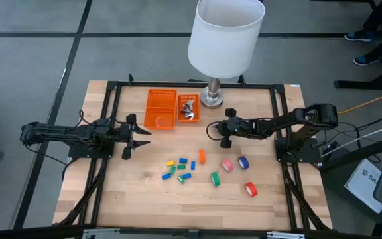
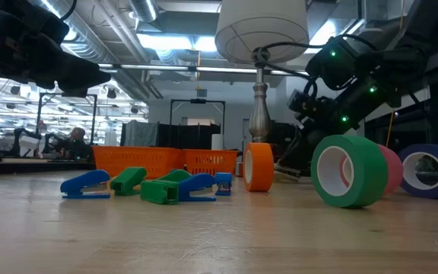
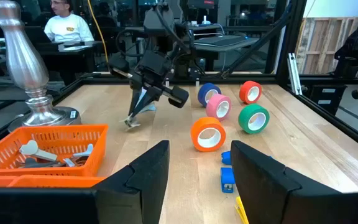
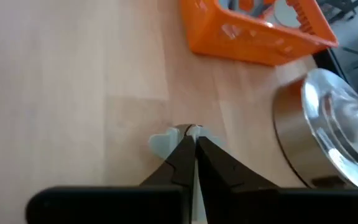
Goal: Pick and place Stapler, Stapler remover, tape
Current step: Put the gray staple remover into the right orange basket
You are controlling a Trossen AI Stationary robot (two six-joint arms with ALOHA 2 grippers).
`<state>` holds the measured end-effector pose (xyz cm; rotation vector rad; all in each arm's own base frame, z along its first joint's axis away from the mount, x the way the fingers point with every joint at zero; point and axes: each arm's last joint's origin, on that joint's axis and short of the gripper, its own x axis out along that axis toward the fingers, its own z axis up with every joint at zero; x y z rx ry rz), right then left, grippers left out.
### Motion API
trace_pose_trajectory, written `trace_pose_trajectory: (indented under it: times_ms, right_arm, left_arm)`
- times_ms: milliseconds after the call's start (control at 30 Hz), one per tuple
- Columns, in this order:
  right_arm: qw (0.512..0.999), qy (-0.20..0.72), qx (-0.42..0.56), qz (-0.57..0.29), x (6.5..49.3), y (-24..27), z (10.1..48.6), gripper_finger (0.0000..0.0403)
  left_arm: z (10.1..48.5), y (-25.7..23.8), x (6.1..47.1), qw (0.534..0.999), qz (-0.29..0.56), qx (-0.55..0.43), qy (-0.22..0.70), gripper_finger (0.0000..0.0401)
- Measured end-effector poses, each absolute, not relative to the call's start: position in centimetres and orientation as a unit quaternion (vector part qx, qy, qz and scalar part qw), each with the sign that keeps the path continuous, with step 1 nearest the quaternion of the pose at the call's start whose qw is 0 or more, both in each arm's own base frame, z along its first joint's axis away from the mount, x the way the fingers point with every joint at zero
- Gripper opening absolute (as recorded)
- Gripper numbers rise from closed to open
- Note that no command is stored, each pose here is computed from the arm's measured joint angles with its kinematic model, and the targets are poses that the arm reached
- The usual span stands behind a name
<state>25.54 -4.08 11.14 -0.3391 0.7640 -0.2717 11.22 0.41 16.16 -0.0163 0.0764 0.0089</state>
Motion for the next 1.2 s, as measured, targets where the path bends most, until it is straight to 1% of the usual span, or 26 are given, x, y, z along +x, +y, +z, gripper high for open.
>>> trace_pose_trajectory:
  times_ms: [100, 200, 400, 700, 933, 1200]
  right_arm:
    - [0.917, 0.358, -0.135, -0.113, 26.1, -3.9, 11.5, 0.0005]
    - [0.925, 0.345, -0.118, -0.103, 26.8, -3.9, 12.1, 0.0006]
    - [0.941, 0.301, -0.108, -0.115, 28.7, -4.2, 14.2, 0.0003]
    - [0.963, 0.217, -0.074, -0.139, 31.8, -4.6, 18.7, 0.0002]
    - [0.973, 0.165, -0.071, -0.147, 33.5, -5.1, 21.9, 0.0002]
    - [0.974, 0.124, -0.067, -0.176, 33.7, -6.8, 23.3, 0.0002]
  left_arm:
    - [16.1, 0.4, 11.2, 0.999, 0.004, -0.008, 0.038, 0.0169]
    - [16.1, 0.4, 11.2, 0.999, 0.004, -0.008, 0.038, 0.0169]
    - [16.1, 0.4, 11.2, 0.999, 0.004, -0.008, 0.038, 0.0169]
    - [16.1, 0.4, 11.2, 0.999, 0.004, -0.008, 0.038, 0.0169]
    - [16.1, 0.4, 11.2, 0.999, 0.004, -0.008, 0.038, 0.0169]
    - [16.1, 0.4, 11.2, 0.999, 0.004, -0.008, 0.038, 0.0169]
